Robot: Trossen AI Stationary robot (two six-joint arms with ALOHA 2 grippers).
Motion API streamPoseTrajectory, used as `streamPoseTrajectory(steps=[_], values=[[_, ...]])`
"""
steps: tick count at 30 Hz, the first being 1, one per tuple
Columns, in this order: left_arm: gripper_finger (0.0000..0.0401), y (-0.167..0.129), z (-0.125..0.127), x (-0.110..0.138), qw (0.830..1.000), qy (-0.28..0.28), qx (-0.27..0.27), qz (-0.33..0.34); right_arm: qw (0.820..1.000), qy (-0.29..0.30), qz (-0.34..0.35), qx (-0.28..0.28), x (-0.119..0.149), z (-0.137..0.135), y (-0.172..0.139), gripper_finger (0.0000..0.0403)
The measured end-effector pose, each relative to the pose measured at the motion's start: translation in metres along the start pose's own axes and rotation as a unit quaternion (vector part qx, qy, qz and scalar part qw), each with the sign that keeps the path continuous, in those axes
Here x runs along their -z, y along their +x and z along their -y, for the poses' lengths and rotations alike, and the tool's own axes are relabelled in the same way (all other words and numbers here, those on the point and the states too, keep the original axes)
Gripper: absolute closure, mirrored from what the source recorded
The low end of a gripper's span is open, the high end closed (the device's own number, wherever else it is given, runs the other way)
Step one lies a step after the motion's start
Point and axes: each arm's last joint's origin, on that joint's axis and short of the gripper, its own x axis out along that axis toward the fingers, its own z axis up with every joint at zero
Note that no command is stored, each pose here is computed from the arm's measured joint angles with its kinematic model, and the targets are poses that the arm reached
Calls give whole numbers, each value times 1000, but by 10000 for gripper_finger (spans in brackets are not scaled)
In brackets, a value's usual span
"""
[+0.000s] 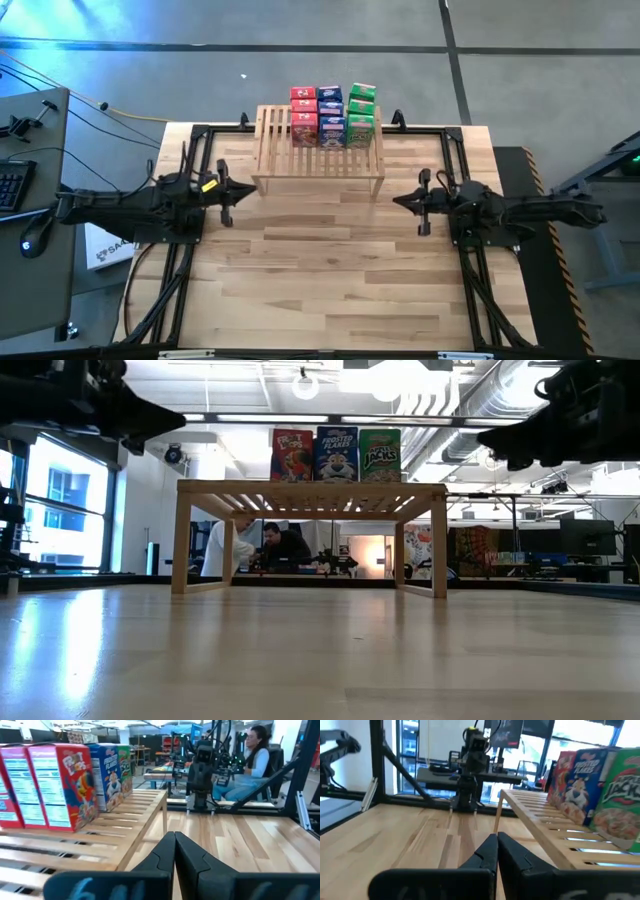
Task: Stack cereal on shelf
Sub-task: Return to Home Position
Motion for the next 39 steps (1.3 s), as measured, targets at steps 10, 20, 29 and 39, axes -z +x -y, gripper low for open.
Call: streamPoseTrajectory(steps=[10, 20, 29, 39], values=[[401, -17, -3, 8, 1000, -11, -15, -7, 1000, 8, -3, 20, 3, 6, -18, 403], [401, -27, -5, 15, 999, -11, -28, -32, 999, 10, -15, 47, 7, 11, -30, 403], [401, -23, -5, 39, 998, -8, -54, -23, 996, 21, -29, 86, 13, 17, -30, 403], [401, -19, -8, 43, 998, -16, -55, 13, 996, 22, -29, 87, 13, 18, -31, 403]])
